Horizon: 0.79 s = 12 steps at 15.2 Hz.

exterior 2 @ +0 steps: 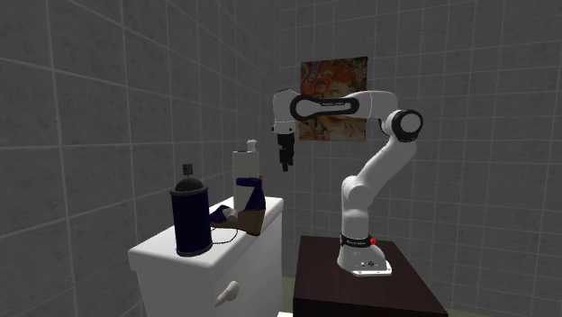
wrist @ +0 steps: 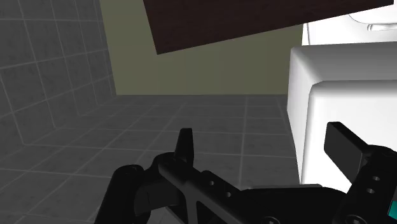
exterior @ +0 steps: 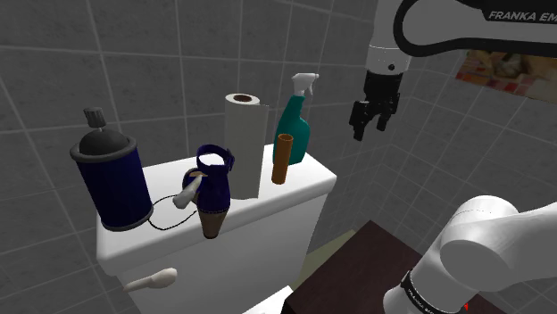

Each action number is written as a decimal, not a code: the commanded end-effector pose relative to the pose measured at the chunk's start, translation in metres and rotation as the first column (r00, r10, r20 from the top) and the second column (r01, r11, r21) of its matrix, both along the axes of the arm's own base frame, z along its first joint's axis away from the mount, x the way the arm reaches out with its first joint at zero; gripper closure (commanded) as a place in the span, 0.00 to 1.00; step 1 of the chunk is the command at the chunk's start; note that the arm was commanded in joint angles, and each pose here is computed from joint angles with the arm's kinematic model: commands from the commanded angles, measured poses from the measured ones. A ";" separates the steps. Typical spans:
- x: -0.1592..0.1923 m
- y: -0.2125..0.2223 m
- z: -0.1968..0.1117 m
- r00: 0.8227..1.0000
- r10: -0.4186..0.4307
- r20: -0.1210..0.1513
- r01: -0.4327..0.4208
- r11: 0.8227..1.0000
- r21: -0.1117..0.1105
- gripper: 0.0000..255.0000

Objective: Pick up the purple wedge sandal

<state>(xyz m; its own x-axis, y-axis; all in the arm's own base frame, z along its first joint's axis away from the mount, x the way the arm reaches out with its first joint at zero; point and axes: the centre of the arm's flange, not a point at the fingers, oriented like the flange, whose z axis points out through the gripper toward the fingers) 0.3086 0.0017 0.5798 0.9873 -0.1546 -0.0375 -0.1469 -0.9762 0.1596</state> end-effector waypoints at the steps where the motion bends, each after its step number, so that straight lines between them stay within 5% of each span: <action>1: 0.000 0.000 0.000 1.000 0.000 0.000 0.000 1.000 0.000 0.00; 12: 0.039 0.137 0.018 0.999 0.035 -0.029 -0.034 0.999 0.024 0.00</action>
